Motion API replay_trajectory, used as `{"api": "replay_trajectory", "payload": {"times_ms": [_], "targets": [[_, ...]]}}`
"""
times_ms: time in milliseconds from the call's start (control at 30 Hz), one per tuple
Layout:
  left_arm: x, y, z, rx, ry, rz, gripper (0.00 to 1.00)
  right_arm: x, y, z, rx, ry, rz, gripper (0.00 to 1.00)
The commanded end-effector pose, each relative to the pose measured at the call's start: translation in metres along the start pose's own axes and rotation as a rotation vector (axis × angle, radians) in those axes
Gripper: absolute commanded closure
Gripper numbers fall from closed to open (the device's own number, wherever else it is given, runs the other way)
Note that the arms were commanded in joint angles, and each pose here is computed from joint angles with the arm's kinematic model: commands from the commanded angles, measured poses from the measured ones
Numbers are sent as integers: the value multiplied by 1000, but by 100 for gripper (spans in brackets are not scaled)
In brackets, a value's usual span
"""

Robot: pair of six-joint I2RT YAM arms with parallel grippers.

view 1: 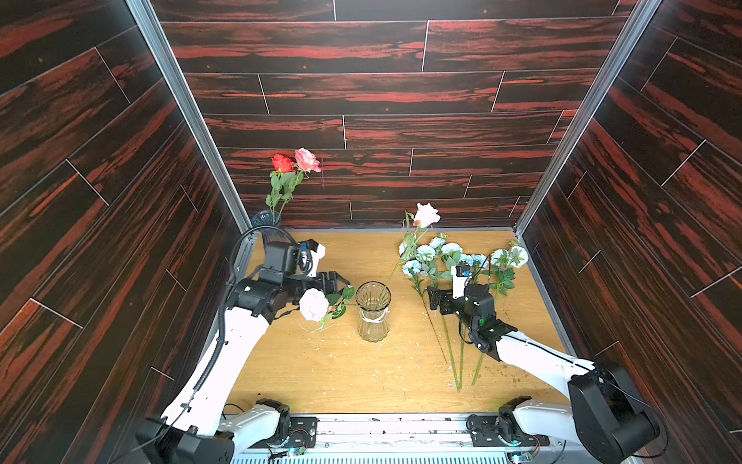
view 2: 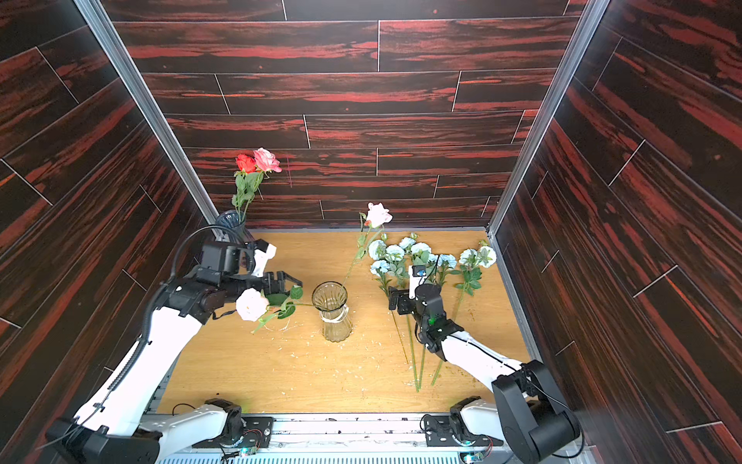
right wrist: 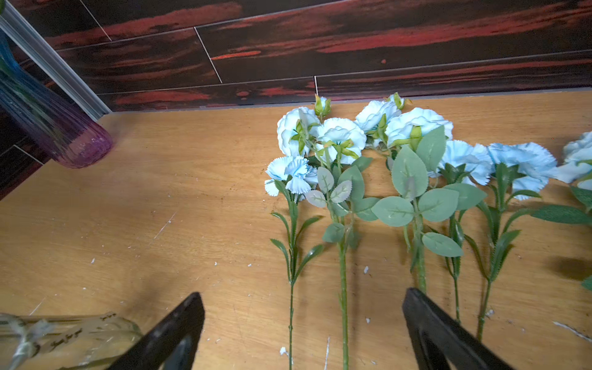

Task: Pick out blue flowers from the vase
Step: Move the vase to the center of the board.

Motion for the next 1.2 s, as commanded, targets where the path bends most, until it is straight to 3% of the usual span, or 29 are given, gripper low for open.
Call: {"api": "replay_trajectory", "payload": {"times_ms": [0,200,500,1167], "targets": [[-4,6,-3,36,45,-63,26,1,2,-8,-16,9,-15,2],[-5,31,-17,76,60,-96,36,1,4,-9,-13,6,-16,1],[-7,70,-16,135,104,-141,41,2,6,-10,-2,1,-22,1],[-7,100,-3,168,162,-257,80,2,6,-10,-3,1,-23,1]]}}
Point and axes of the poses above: each gripper's point midway between its finger pads, its own y axis out along the fingers, its own x axis along the line the jaws close on, z = x × y, the point moved 8 cm from there along -y, back along the fingers, and after that the axes turned 12 degrees about -y, right-handed, at the moved point
